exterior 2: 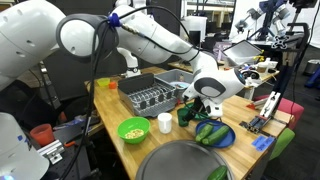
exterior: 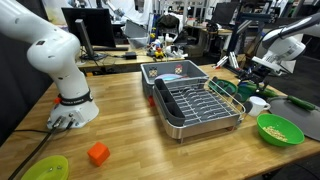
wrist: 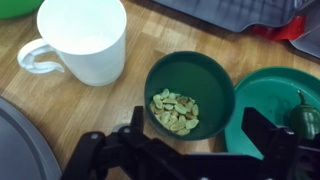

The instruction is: Pour the contents of the green cup into the bowl

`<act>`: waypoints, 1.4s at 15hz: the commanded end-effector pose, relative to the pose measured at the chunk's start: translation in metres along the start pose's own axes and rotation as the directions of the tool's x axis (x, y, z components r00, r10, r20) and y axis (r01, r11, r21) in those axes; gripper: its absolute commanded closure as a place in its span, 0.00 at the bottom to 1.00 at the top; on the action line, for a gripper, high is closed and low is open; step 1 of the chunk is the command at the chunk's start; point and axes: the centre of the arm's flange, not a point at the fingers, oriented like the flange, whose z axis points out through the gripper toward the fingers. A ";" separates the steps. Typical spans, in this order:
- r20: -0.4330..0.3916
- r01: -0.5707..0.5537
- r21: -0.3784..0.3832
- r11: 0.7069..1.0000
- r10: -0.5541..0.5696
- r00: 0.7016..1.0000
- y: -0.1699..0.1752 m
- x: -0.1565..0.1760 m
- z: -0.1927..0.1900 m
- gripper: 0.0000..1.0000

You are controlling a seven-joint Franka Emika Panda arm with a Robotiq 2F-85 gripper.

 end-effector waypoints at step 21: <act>0.202 -0.001 -0.094 0.996 0.020 0.979 -0.015 0.006 0.031 0.00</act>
